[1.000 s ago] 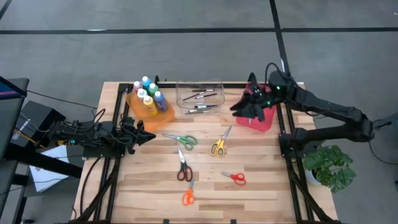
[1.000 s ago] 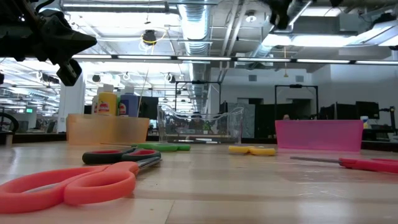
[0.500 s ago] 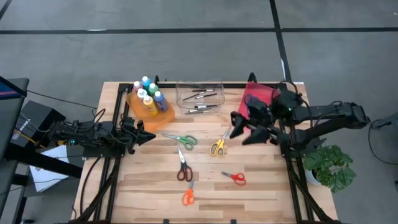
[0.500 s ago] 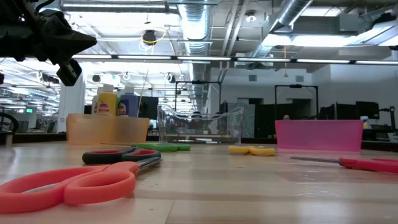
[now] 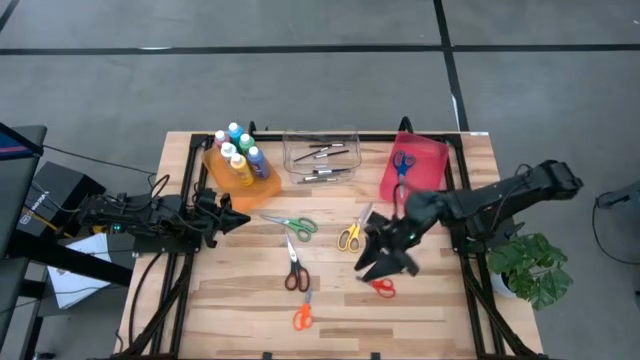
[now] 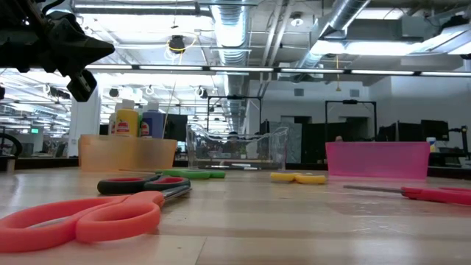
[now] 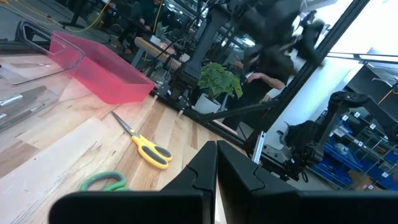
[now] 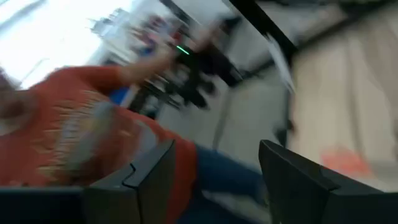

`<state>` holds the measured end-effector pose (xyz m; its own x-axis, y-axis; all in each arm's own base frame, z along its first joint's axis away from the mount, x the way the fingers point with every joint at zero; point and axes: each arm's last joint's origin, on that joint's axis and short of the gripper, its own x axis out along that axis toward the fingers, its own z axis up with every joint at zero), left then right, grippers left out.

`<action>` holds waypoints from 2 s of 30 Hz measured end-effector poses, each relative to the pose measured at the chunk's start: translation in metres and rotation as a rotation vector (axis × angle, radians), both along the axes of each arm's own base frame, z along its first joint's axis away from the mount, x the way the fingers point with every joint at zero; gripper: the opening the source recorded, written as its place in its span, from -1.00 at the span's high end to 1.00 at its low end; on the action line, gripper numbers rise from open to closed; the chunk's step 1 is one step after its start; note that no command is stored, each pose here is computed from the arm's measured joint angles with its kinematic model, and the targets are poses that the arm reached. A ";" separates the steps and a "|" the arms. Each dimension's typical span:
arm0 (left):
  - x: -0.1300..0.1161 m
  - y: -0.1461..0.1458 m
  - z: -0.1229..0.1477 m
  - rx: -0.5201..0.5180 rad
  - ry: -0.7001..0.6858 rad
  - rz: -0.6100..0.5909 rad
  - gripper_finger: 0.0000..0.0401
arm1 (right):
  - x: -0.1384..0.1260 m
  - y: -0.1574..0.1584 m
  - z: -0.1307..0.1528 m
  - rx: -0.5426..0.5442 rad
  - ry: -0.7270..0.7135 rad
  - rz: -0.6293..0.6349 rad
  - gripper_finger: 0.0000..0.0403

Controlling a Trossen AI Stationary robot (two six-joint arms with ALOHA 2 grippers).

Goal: Pick & Place Paint Supplies
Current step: Put the yellow scissor into the red bin

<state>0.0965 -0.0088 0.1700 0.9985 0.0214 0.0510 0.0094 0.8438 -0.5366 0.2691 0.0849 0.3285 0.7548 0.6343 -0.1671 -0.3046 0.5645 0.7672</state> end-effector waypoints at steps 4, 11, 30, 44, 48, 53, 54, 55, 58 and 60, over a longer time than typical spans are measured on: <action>0.000 0.000 0.000 0.000 0.000 0.000 0.97 | -0.001 0.014 -0.024 -0.088 0.299 -0.022 -0.13; 0.000 0.000 0.000 0.000 0.000 0.000 0.97 | 0.009 0.013 -0.053 -0.292 0.822 -0.226 -0.13; 0.000 0.000 0.000 0.000 0.000 0.000 0.97 | 0.079 -0.038 -0.181 -0.186 1.394 -0.776 -0.13; 0.000 -0.002 0.000 0.000 0.000 -0.024 0.97 | 0.063 -0.042 -0.141 -0.218 1.313 -0.871 -0.13; 0.000 -0.003 0.000 0.000 0.000 -0.027 0.97 | 0.059 -0.049 -0.141 -0.253 1.330 -0.952 -0.13; 0.000 -0.003 0.000 0.000 0.000 -0.027 0.97 | 0.072 -0.051 -0.164 -0.257 1.326 -0.965 -0.13; 0.000 -0.003 0.000 0.000 0.000 -0.027 0.97 | 0.076 -0.050 -0.170 -0.248 1.317 -0.963 -0.13; 0.000 -0.003 0.000 0.000 0.000 -0.027 0.97 | 0.078 -0.050 -0.177 -0.253 1.329 -0.959 -0.13; 0.000 -0.003 0.000 0.000 -0.002 -0.027 0.97 | 0.082 -0.048 -0.188 -0.253 1.362 -0.938 -0.13; 0.000 -0.003 0.000 0.000 0.000 -0.027 0.97 | 0.082 -0.047 -0.193 -0.247 1.385 -0.922 -0.13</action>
<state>0.0962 -0.0114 0.1700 0.9987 -0.0051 0.0512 0.0318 0.8434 -0.5364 0.3509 0.0376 0.1352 0.0431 -0.0462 -0.9980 0.9546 0.2968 0.0275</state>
